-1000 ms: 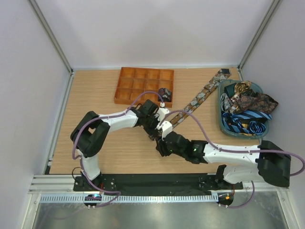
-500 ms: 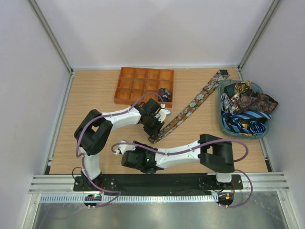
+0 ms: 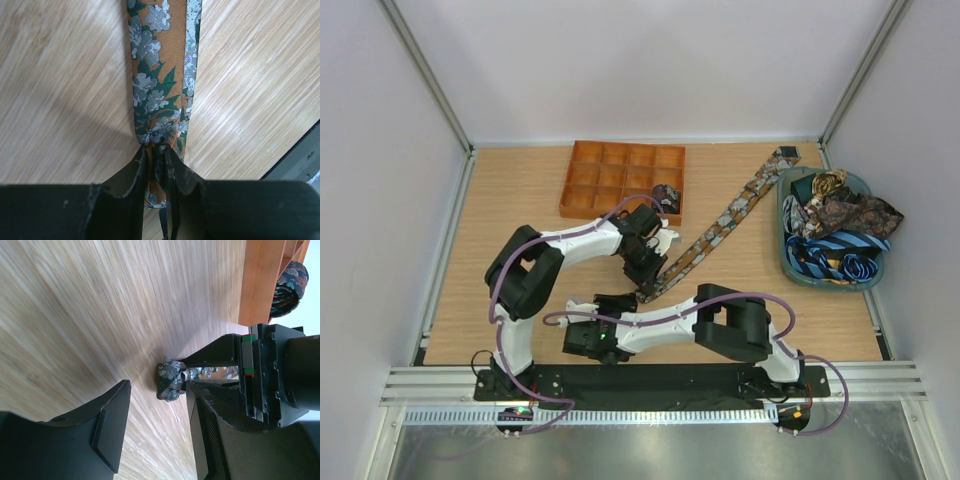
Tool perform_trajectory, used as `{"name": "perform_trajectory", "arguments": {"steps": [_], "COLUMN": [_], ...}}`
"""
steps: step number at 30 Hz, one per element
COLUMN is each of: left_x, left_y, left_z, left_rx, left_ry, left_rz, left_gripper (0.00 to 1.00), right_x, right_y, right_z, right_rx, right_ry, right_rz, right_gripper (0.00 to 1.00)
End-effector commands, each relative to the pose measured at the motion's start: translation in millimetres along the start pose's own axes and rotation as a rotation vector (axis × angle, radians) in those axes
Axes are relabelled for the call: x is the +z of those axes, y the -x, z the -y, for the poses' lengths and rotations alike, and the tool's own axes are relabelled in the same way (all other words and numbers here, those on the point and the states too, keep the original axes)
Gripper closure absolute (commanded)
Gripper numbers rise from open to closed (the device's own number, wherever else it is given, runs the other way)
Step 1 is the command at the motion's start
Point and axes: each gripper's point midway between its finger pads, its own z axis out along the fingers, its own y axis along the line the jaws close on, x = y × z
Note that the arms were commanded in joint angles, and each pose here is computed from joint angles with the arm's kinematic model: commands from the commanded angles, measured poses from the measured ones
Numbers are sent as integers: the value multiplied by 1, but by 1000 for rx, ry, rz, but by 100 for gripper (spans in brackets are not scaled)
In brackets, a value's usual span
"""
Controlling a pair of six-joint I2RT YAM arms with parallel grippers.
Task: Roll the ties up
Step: Roll the tie
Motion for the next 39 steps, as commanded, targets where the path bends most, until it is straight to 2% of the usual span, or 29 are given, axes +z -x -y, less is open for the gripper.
{"name": "perform_trajectory", "arguments": {"steps": [1, 15, 21, 28, 35, 39], "left_x": [4, -9, -15, -19, -22, -21], "left_y": [-21, -25, -25, -23, -10, -11], "left_z": [5, 1, 3, 10, 18, 23], "left_rx": [-40, -63, -62, -44, -13, 3], "left_ry": [-19, 31, 33, 7, -39, -71], "left_rz": [-95, -160, -154, -131, -67, -73], "left_gripper": [82, 82, 80, 69, 64, 63], "right_x": [3, 25, 32, 32, 28, 28], "right_y": [1, -23, -30, -28, -20, -21], "right_z": [15, 0, -5, -5, 1, 4], "right_rx": [-28, -96, -94, -55, -13, -11], "right_ry": [-63, -65, -62, -74, -78, -84], "right_rz": [-21, -111, -140, -142, -118, -115], "right_gripper": [44, 46, 66, 83, 85, 85]}}
